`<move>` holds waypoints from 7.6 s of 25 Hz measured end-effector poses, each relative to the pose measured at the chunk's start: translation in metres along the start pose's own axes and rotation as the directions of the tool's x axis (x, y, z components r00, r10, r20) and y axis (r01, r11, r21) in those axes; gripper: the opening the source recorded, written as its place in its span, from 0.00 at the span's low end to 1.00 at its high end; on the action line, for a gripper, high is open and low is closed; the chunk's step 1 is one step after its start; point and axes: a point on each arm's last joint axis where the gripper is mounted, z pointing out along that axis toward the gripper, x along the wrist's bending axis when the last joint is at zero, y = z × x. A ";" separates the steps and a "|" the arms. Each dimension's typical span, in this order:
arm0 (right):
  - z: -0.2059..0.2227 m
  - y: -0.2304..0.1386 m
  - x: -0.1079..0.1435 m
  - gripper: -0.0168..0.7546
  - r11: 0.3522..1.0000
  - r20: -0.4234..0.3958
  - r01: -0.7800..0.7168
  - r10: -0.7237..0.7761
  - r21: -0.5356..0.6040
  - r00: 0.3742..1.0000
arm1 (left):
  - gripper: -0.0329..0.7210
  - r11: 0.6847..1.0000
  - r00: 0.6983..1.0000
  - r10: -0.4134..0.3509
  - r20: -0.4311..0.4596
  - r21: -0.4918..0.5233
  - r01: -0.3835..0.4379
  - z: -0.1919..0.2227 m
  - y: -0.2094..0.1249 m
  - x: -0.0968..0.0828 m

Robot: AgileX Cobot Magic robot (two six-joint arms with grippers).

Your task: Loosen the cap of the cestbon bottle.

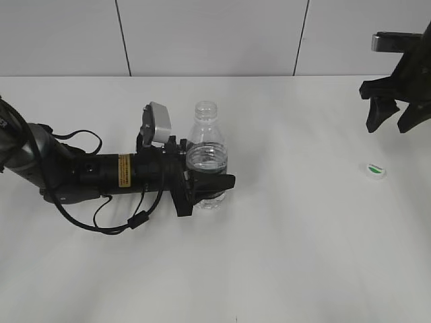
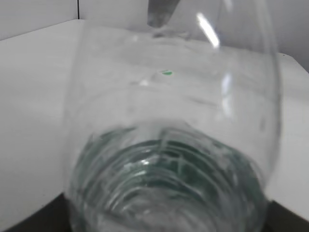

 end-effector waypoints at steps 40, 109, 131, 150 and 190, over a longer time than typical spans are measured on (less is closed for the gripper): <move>-0.008 0.002 0.000 0.62 0.999 0.004 0.001 -0.001 -0.037 1.000 | 0.75 0.997 0.999 -0.012 0.030 -0.069 0.014 -0.010 0.072 -0.009; -0.068 0.007 0.006 0.61 1.000 -0.013 0.020 -0.020 0.000 1.000 | 0.75 0.529 0.210 -0.113 -0.971 0.120 0.840 -0.193 0.143 0.033; -0.161 -0.049 0.017 0.61 0.986 0.033 0.033 -0.028 -0.165 0.999 | 0.75 0.243 0.211 -0.143 -0.967 0.172 0.955 -0.198 0.160 0.009; -0.202 -0.218 0.033 0.61 0.961 0.062 0.048 -0.033 -0.272 0.998 | 0.75 0.397 0.205 -0.159 -0.966 0.128 0.909 -0.239 0.194 -0.101; -0.164 -0.401 0.045 0.61 0.629 0.177 0.163 -0.040 -0.760 0.983 | 0.70 0.913 0.229 -0.160 -0.960 -0.056 0.403 -0.308 0.133 -0.331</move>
